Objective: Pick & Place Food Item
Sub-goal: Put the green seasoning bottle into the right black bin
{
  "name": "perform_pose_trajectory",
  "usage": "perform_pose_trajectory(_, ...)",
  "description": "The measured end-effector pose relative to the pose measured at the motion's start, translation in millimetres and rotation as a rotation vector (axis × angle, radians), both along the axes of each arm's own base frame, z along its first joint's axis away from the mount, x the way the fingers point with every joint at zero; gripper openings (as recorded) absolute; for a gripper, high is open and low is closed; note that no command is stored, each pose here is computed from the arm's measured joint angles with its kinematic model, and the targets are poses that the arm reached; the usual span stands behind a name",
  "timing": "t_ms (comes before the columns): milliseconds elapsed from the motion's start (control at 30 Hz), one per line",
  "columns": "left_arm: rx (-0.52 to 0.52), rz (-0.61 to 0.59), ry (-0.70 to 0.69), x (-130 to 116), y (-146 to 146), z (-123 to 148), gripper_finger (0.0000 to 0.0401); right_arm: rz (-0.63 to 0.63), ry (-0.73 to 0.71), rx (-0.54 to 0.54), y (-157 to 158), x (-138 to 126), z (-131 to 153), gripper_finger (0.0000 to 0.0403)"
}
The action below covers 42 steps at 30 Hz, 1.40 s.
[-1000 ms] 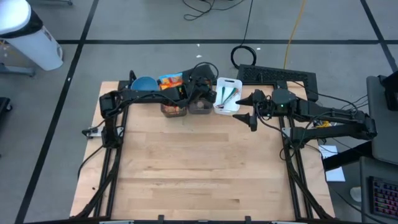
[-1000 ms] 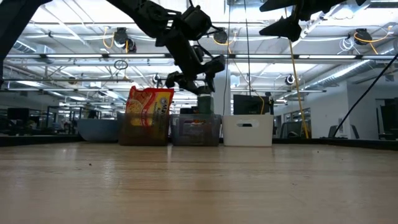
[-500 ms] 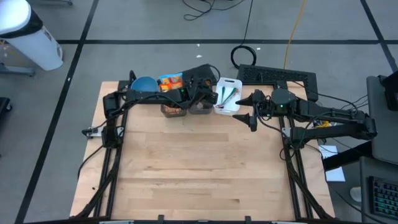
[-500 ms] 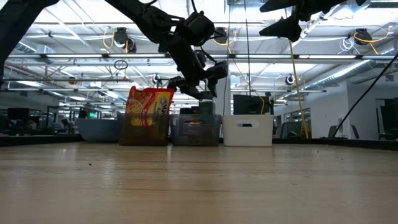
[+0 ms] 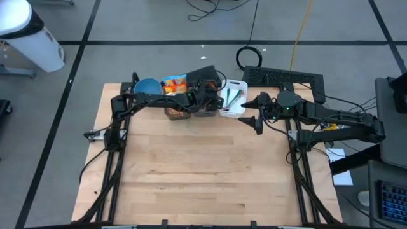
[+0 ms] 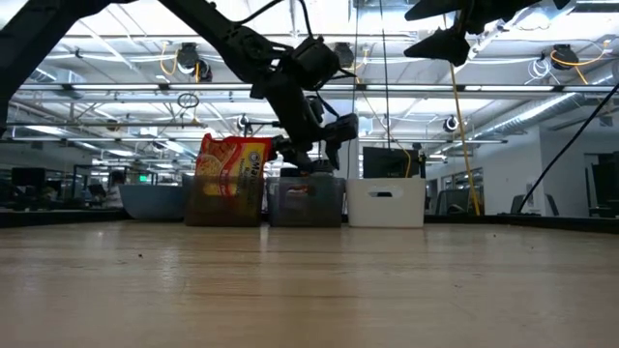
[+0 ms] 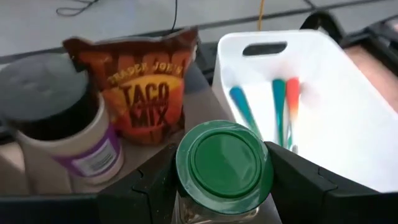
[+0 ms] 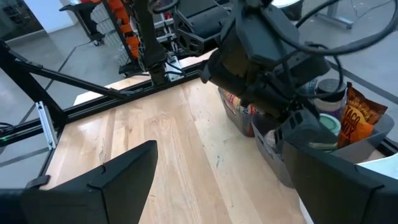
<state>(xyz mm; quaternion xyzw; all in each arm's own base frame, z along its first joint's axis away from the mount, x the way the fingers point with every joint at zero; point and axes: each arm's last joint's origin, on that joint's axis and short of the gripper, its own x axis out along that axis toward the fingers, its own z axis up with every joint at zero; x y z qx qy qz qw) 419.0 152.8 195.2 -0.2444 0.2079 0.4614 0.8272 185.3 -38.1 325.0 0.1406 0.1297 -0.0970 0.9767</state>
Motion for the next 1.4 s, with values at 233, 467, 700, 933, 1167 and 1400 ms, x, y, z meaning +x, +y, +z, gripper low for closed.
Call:
perform_pose_trajectory(233, -0.005, 0.011, -0.010, 2.5, 1.2, -6.3, 0.0212, 0.001, 0.004, -0.001, 0.0, -0.1, -0.3, 0.0338)
perform_pose_trajectory(467, -0.002, 0.020, 0.000, 1.9, 1.7, -7.7, 0.0228, -0.021, 0.008, -0.008, -0.6, -0.2, -0.6, 0.0338)
perform_pose_trajectory(700, 0.010, 0.026, 0.013, 1.4, 1.9, -7.9, 0.0265, -0.021, 0.008, -0.008, -0.6, -0.2, -0.6, 0.0338)
perform_pose_trajectory(933, -0.004, -0.016, 0.019, 2.1, 1.1, -8.2, 0.0269, -0.021, 0.007, -0.008, -0.6, -0.2, -0.6, 0.0338)
perform_pose_trajectory(1167, -0.040, -0.073, -0.002, 3.7, 0.6, -8.0, 0.0270, -0.021, 0.007, -0.005, -0.6, -0.2, -0.6, 0.0338)
perform_pose_trajectory(1400, -0.054, -0.118, 0.001, 3.8, 0.9, -7.5, 0.0271, -0.021, 0.006, -0.005, -0.6, -0.2, -0.5, 0.0338)
